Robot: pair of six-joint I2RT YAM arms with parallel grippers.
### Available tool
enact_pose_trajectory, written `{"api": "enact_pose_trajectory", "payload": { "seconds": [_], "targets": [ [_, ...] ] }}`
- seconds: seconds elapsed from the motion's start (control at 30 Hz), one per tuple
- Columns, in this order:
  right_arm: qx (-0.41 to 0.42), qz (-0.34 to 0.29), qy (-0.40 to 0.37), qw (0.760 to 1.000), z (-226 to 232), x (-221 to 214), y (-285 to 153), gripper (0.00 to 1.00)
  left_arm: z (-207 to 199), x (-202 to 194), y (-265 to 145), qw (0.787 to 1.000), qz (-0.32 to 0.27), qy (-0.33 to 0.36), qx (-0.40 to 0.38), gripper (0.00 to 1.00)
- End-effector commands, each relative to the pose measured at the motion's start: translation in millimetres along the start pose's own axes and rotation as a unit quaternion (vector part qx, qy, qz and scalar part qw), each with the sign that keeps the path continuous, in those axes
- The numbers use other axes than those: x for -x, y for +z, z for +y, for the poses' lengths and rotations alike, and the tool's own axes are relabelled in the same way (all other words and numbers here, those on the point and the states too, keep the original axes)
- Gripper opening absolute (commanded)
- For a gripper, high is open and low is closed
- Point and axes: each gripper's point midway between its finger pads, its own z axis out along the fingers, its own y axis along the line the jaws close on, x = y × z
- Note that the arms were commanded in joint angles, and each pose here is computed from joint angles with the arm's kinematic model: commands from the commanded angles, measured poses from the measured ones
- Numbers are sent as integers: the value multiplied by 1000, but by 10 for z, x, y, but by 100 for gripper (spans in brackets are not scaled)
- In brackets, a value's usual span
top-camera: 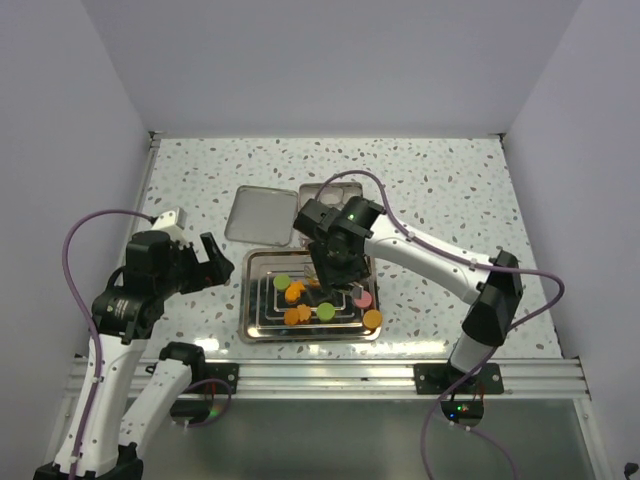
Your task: Pack the cookies
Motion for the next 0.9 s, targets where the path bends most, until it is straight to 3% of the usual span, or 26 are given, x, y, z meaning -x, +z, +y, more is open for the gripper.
{"api": "enact_pose_trajectory", "payload": {
  "seconds": [0.0, 0.7, 0.87],
  "targets": [
    [-20, -7, -2, 1000, -14, 42, -66, 58, -75, 109, -50, 1000, -20, 16, -16, 100],
    [-90, 34, -52, 994, -93, 49, 149, 58, -24, 76, -47, 1000, -23, 19, -6, 100],
    [-83, 48, -54, 994, -73, -20, 206, 54, -16, 79, -43, 1000, -24, 19, -4, 100]
  ]
}}
